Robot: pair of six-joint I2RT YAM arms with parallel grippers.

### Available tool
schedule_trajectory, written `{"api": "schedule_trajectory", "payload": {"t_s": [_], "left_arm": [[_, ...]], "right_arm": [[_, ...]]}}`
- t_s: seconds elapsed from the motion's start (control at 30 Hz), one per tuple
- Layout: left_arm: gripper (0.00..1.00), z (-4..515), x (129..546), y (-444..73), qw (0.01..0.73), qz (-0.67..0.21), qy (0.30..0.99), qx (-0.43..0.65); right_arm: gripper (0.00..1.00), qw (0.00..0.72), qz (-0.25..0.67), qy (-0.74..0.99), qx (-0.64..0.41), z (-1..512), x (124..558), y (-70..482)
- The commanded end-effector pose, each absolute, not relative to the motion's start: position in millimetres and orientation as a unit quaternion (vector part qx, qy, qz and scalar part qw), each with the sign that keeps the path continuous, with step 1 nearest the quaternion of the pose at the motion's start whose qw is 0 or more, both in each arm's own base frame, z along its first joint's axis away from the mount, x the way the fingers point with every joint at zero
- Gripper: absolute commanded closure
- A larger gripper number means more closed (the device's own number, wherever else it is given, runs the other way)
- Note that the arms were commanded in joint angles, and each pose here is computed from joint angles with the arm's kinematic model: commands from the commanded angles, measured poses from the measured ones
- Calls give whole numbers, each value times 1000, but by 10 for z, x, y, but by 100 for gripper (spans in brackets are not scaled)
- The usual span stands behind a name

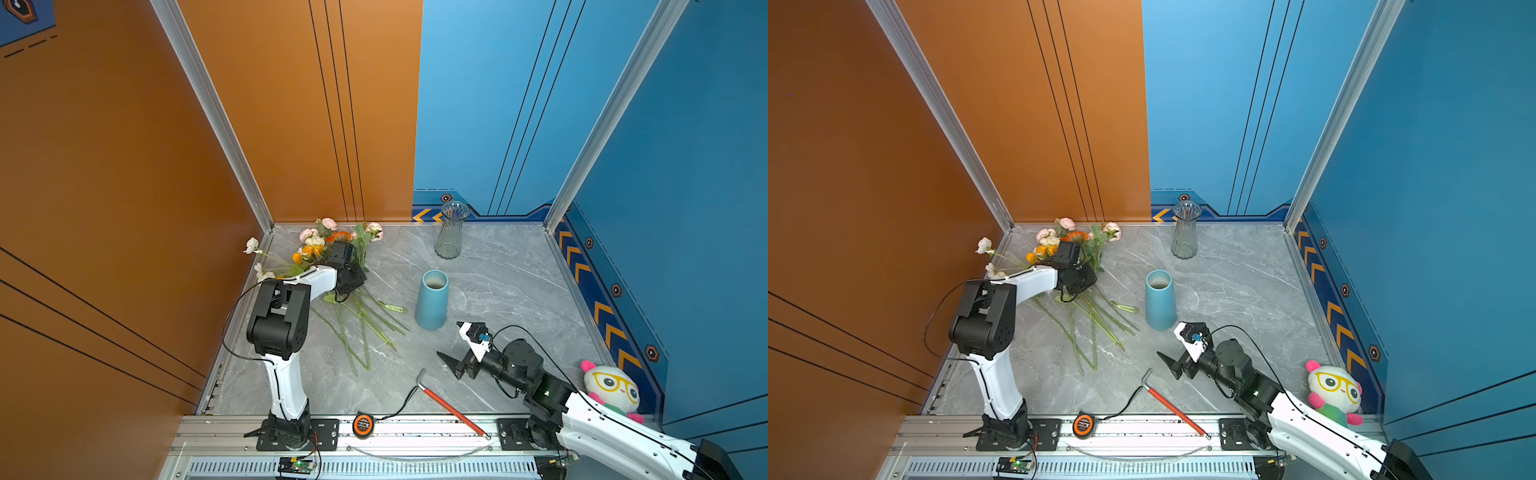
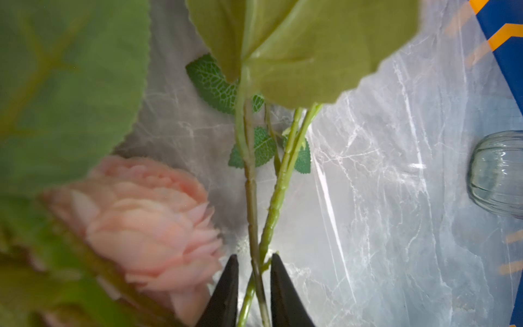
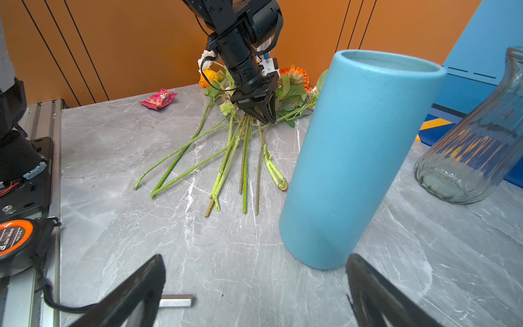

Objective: Arrange the flowers into the vase
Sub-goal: 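Close the left gripper on an orange flower's stem in the pile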

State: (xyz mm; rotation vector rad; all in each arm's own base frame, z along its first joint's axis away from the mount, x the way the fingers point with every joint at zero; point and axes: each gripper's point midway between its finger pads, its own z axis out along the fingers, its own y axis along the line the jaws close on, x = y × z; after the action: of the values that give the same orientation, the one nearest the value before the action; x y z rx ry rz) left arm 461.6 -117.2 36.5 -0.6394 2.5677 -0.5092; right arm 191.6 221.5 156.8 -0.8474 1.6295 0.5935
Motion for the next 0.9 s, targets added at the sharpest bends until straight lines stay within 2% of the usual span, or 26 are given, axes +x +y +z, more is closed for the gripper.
{"api": "schedule_trajectory", "payload": {"t_s": [0.0,0.33,0.53,0.87], "left_arm": [[79,330,4693,-1140,232,-184,925,-238],[85,327,4715,-1137,235,-184,923,-241],[92,415,4684,-1130,243,-189,921,-239],[98,762,4595,-1196,266,-242,903,-237]], "right_arm": [[0,583,258,678,-366,1691,1914,2257],[0,580,260,679,-368,1674,1917,2272],[0,576,260,681,-371,1649,1917,2284],[0,573,262,681,-374,1643,1913,2301]]}}
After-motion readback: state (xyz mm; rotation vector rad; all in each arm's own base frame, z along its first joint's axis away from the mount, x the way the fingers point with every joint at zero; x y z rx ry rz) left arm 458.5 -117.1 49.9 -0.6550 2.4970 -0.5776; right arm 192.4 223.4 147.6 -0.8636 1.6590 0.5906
